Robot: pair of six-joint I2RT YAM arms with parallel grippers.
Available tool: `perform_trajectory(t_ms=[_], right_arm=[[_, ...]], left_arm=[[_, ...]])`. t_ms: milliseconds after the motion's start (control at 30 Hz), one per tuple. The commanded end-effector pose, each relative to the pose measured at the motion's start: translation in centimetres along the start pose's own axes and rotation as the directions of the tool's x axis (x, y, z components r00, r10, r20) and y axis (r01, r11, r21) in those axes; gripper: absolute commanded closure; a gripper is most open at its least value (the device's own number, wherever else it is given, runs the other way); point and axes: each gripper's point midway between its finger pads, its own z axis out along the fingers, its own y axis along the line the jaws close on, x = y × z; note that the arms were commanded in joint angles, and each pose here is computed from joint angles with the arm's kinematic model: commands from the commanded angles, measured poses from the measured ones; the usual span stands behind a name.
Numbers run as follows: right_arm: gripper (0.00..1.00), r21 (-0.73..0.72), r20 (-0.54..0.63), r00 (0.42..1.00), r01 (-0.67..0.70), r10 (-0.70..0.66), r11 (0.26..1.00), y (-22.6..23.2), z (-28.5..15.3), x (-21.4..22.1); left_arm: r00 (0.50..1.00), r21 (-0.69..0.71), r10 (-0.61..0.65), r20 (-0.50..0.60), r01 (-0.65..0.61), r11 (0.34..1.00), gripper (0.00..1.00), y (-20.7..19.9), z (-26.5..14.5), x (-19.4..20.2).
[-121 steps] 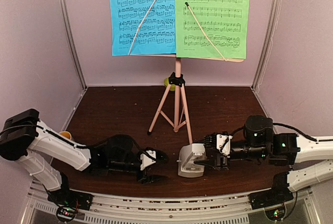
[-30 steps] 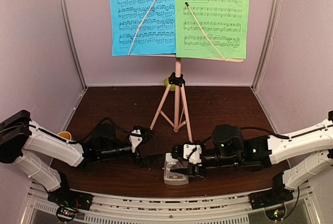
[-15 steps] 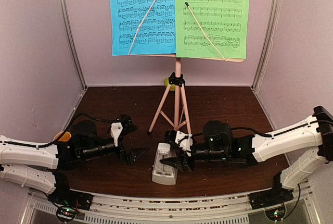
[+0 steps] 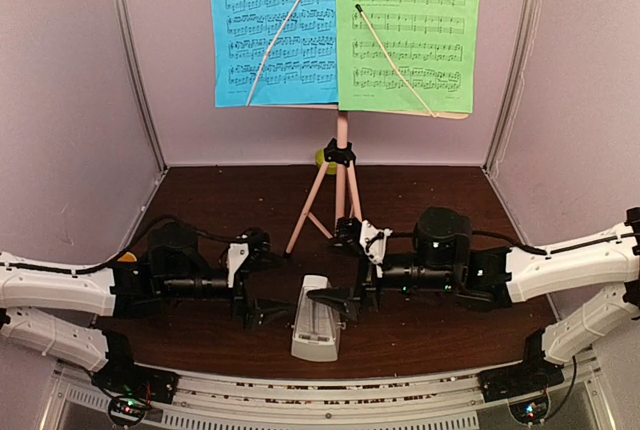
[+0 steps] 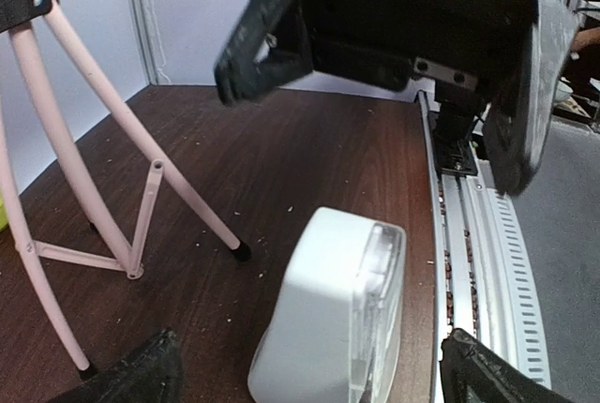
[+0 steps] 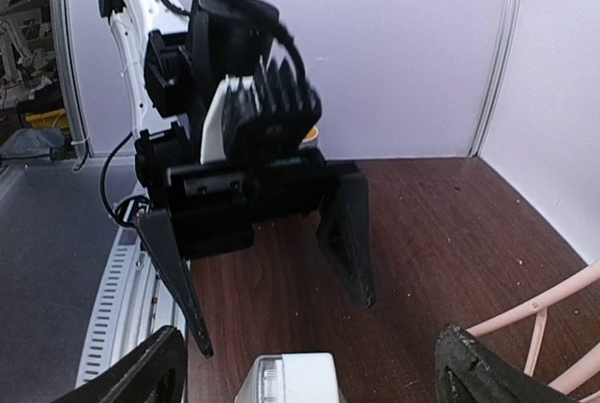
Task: Set up the instrument practice props
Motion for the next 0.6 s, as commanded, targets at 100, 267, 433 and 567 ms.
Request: perform_trajectory(t_ms=[100, 267, 433, 567], right_arm=[[0.05, 0.101, 0.068, 0.989, -0.134, 0.128, 0.986, -1.7, -3.7, -1.4], [0.02, 0.16, 0.07, 0.968, -0.25, 0.242, 0.955, -2.7, -6.2, 0.9], [0.0, 0.193, 0.08, 0.936, -0.351, 0.342, 0.916, -3.6, -8.3, 3.8], [0.0, 0.231, 0.048, 0.923, -0.382, 0.382, 0.895, -3.8, -9.0, 6.7]], left_arm=[[0.997, 0.115, 0.072, 0.006, -0.073, 0.991, 0.02, -1.9, 1.6, -1.5], [0.997, 0.133, 0.063, -0.034, -0.058, 0.989, 0.02, -1.7, 3.4, -0.3], [0.997, 0.178, 0.062, -0.042, -0.054, 0.982, 0.02, -2.0, 4.9, 0.7], [0.997, 0.204, 0.066, -0.04, -0.056, 0.977, 0.02, -2.2, 5.9, 1.1]])
